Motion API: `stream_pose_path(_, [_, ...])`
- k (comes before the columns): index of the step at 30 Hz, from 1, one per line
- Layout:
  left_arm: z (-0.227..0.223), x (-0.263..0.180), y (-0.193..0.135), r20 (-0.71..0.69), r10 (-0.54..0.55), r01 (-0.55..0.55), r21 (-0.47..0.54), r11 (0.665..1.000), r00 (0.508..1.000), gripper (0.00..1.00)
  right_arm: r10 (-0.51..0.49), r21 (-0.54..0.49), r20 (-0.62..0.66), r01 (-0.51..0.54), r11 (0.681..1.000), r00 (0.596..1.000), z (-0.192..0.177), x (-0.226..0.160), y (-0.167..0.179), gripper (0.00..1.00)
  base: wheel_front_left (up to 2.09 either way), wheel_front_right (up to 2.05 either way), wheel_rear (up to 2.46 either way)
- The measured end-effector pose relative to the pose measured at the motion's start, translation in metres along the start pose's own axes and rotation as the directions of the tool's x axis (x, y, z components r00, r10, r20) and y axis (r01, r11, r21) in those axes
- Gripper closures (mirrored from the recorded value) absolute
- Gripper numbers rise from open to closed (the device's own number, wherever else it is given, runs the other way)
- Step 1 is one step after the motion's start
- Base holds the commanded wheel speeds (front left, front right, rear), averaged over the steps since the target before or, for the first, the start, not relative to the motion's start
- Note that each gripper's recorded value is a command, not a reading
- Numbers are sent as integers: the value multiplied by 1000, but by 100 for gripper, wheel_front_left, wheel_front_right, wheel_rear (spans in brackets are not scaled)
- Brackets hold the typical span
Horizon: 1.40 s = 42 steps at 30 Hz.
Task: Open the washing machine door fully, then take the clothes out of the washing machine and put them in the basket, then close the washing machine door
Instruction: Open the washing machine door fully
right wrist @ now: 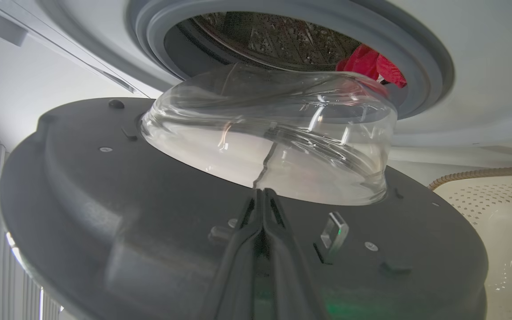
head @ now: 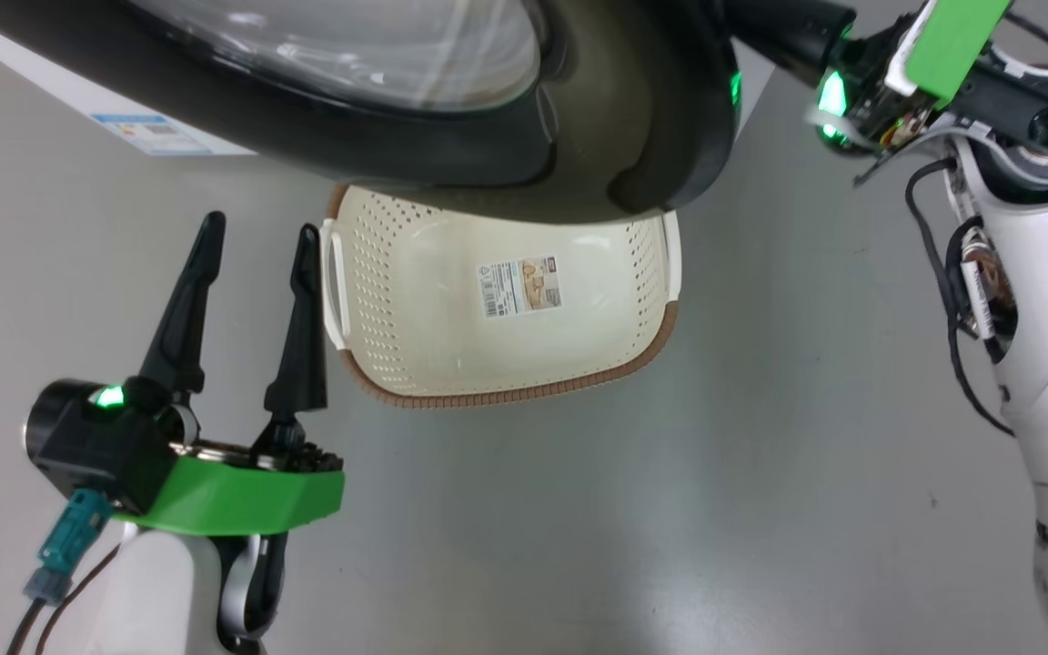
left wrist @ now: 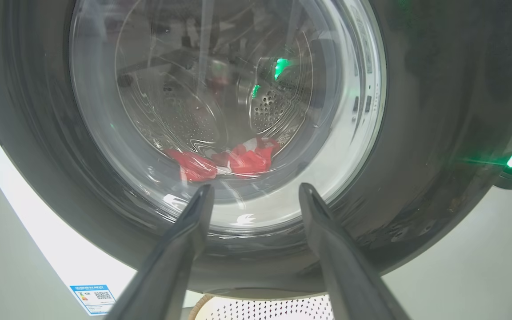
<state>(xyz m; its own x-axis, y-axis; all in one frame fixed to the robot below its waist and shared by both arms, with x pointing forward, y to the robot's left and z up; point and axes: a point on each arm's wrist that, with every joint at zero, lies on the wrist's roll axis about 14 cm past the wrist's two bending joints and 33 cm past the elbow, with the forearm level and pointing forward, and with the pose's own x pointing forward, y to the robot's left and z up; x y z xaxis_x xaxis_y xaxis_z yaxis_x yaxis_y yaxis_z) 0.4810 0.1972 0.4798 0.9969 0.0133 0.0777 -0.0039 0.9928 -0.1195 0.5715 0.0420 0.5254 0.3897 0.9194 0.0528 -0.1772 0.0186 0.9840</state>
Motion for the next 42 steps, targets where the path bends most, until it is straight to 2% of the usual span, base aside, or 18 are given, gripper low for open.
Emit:
stream_pose_path(4, [6,-2,-1,12,-2,2,-3,1000,1000,0,-7,17,-3,7,1000,1000,-9,-2,0,100,0,0,0])
stream_pose_path(8, [10,-2,-4,21,-8,8,-7,1000,1000,0,-30,23,45,29,999,999,-8,-6,-4,100,0,0,0])
stream_pose_path(9, [10,-2,-4,22,-9,9,-8,1000,1000,0,-40,23,61,39,999,997,-6,-8,-6,82,0,0,0])
stream_pose_path(10, [10,-1,-5,23,-11,11,-9,1000,1000,0,-51,18,77,49,999,996,-5,-9,-7,59,0,0,0])
stream_pose_path(11, [10,-1,-6,23,-12,12,-10,1000,1000,0,-61,7,89,61,998,994,-3,-10,-8,51,0,0,0])
stream_pose_path(12, [10,-1,-6,23,-13,14,-12,1000,1000,0,-68,-1,107,68,998,992,0,-12,-8,20,0,0,0])
stream_pose_path(13, [10,-1,-7,22,-14,14,-13,1000,1000,0,-71,-5,124,72,997,990,2,-13,-8,0,0,0,0])
stream_pose_path(18, [9,1,-10,22,-21,21,-21,1000,1000,0,-99,-34,226,110,993,969,8,-27,-13,0,0,0,0])
stream_pose_path(22, [9,2,-13,24,-25,26,-27,999,999,0,-119,-114,333,165,980,935,21,-42,-11,0,0,0,0])
stream_pose_path(25, [10,3,-15,27,-29,30,-32,999,999,0,-135,-194,380,221,956,915,23,-52,-10,0,0,0,0])
stream_pose_path(31, [12,4,-19,33,-37,39,-40,998,999,0,-165,-348,470,354,868,867,21,-74,-16,0,0,0,0])
stream_pose_path(34, [15,4,-21,40,-41,43,-44,998,998,0,-164,-389,506,394,833,847,18,-85,-18,0,0,0,0])
stream_pose_path(42, [16,-3,-25,33,-46,48,-50,998,998,0,-143,-488,608,509,708,781,15,-118,-24,0,0,0,0])
